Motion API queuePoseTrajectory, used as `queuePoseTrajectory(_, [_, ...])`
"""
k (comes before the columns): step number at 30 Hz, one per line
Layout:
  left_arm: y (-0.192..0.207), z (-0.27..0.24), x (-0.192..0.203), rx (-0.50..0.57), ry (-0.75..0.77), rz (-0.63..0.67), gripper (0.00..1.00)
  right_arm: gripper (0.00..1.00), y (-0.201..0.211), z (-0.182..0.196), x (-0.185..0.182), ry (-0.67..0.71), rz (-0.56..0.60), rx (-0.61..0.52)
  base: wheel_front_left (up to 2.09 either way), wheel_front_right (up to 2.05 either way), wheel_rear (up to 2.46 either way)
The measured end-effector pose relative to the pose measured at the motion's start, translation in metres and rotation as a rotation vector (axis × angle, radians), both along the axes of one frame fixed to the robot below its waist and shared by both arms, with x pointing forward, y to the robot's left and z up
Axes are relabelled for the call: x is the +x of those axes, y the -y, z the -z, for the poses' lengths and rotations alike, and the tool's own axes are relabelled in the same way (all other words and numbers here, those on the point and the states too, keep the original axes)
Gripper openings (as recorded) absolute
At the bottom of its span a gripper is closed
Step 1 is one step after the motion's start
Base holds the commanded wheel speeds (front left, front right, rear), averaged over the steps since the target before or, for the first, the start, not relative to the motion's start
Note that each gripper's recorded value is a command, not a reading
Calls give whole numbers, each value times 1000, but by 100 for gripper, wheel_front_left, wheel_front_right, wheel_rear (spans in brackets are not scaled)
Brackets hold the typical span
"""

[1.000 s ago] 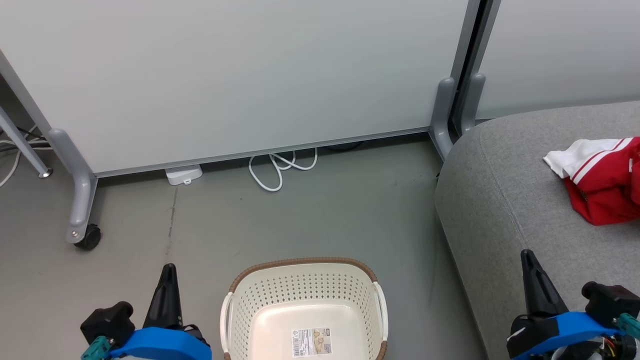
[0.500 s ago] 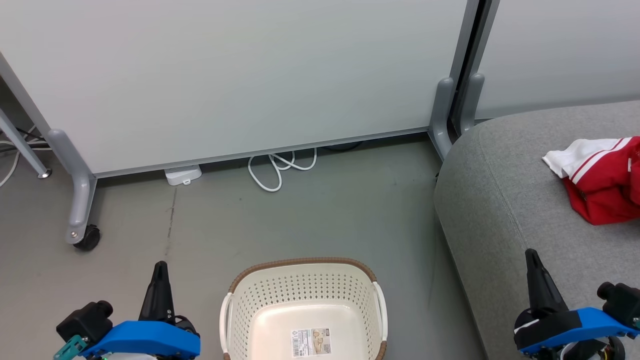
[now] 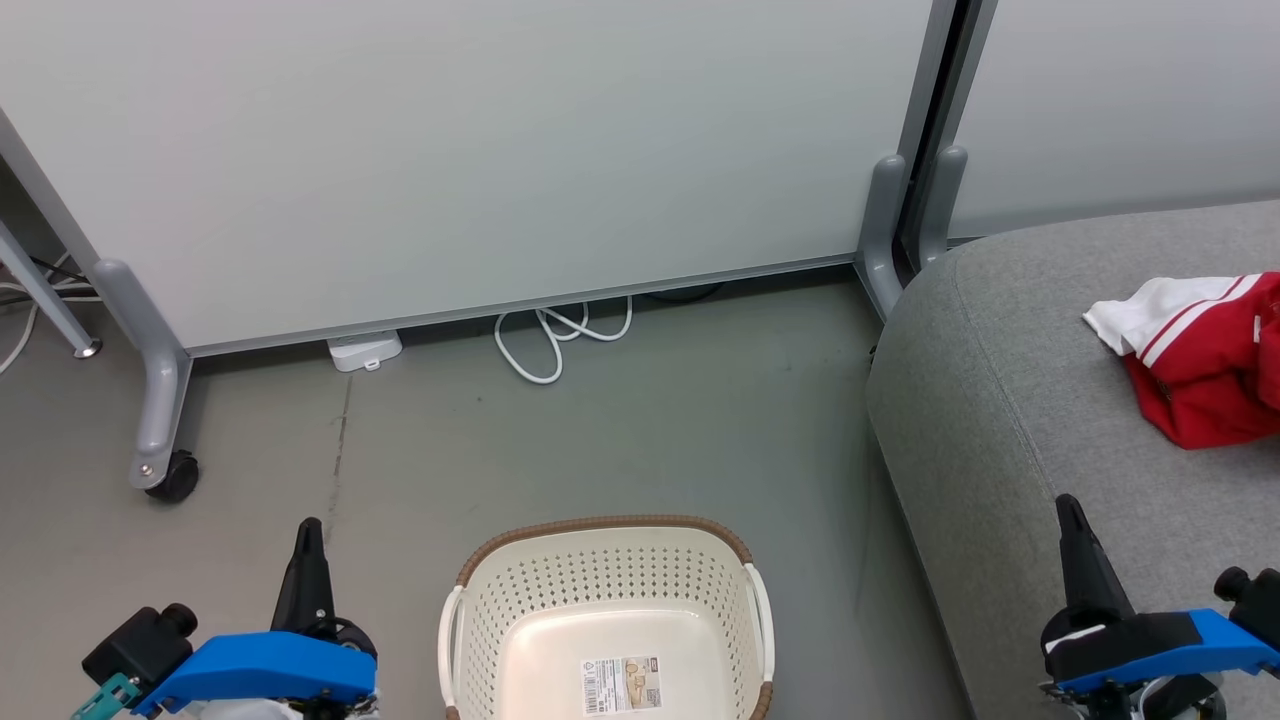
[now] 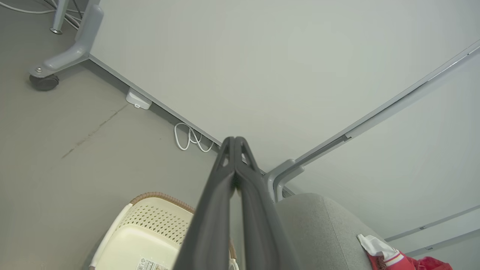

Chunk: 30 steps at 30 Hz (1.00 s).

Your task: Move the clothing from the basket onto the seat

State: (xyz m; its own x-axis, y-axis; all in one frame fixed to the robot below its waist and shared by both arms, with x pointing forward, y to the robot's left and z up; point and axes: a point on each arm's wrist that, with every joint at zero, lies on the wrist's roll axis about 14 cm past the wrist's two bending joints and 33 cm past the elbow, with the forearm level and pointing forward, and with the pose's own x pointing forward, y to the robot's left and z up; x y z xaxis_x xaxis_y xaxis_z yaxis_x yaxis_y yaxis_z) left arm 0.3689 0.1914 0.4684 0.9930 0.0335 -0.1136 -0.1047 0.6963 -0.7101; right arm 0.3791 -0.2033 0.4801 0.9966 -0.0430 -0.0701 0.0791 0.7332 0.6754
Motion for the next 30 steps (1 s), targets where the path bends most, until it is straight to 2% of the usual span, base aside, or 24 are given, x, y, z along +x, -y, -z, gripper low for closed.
queuePoseTrajectory(30, [-5,-10,8,-337,22,-30,0,0,0,-5,3,10,19,360,0,0,0])
